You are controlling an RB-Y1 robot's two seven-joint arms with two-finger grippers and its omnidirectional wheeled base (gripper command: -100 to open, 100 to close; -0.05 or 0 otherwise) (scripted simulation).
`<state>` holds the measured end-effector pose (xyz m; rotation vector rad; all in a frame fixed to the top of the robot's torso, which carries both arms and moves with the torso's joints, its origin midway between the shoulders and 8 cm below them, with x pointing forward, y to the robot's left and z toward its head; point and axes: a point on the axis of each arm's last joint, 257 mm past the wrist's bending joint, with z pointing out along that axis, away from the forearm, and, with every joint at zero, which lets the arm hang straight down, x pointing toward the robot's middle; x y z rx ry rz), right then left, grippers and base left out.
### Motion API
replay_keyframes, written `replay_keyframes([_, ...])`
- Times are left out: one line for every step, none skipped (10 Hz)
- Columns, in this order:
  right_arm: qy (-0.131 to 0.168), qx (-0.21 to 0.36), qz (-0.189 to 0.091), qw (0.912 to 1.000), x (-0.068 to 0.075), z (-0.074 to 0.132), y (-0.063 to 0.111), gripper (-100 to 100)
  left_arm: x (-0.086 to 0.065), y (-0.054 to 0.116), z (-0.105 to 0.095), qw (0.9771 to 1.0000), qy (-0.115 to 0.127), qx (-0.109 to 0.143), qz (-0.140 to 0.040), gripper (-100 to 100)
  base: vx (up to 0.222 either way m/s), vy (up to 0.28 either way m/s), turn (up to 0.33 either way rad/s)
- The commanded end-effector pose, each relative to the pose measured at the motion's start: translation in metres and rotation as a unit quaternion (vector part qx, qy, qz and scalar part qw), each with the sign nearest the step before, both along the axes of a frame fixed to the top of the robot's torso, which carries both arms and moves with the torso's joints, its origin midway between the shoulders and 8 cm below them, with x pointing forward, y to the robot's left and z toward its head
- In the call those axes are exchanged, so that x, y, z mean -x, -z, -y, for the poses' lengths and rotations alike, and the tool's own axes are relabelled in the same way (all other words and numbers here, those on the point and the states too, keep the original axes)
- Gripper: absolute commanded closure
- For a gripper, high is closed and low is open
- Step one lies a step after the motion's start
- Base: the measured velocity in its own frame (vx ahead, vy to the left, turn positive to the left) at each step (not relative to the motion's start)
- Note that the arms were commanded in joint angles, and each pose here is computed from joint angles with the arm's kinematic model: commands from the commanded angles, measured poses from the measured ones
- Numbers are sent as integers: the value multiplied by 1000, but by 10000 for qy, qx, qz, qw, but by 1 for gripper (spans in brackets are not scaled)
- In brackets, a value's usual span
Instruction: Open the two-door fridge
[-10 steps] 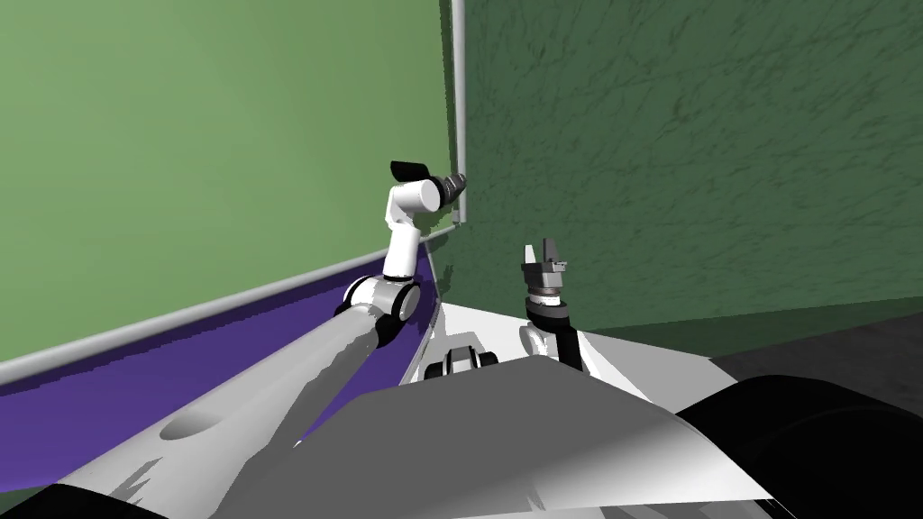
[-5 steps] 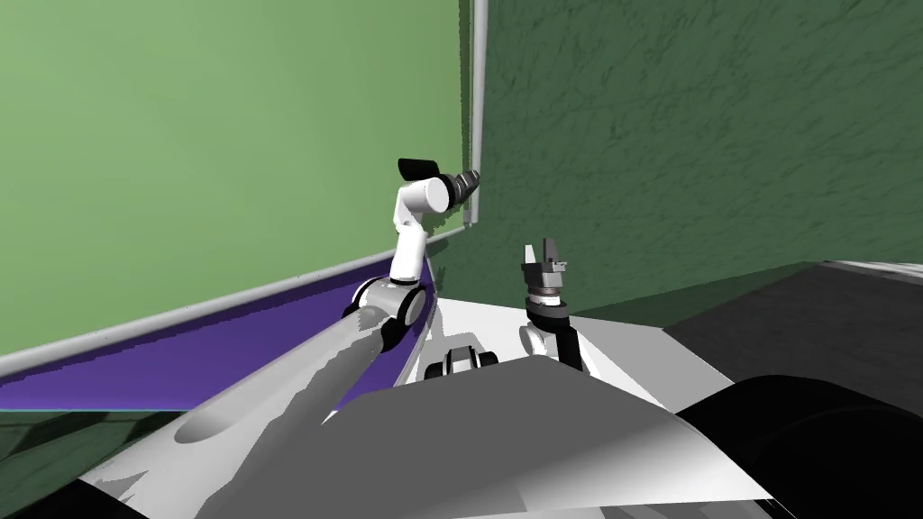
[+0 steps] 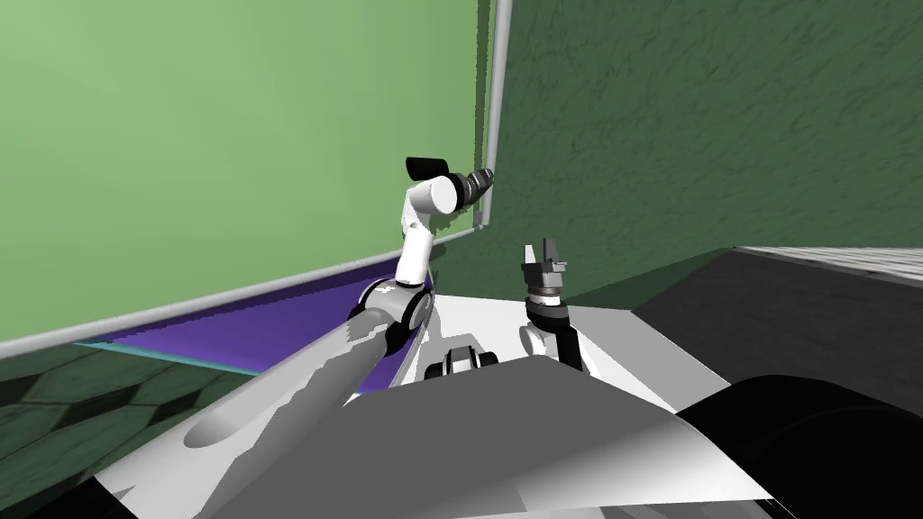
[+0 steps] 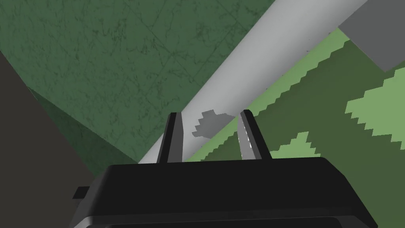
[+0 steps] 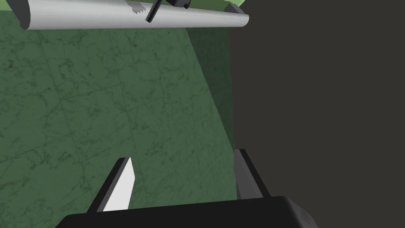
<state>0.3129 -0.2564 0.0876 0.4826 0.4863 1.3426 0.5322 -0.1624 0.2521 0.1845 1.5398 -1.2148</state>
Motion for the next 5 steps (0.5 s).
replay_keyframes([0,1,1,10000,0,0,0,0,16,-2,11,9997,245,15,10,100,-189,70,-144])
replay_keyframes([0,0,1,10000,0,0,0,0,24,-3,16,9993,368,21,14,100,-173,59,-114])
replay_keyframes([0,0,1,10000,0,0,0,0,33,-3,21,9988,492,25,18,100,-223,45,-149])
replay_keyframes([-1,0,1,10000,0,0,0,0,41,-4,26,9981,617,28,21,100,-255,43,-128])
replay_keyframes([-1,0,1,10000,0,0,0,0,50,-4,31,9972,742,29,24,100,-271,29,-142])
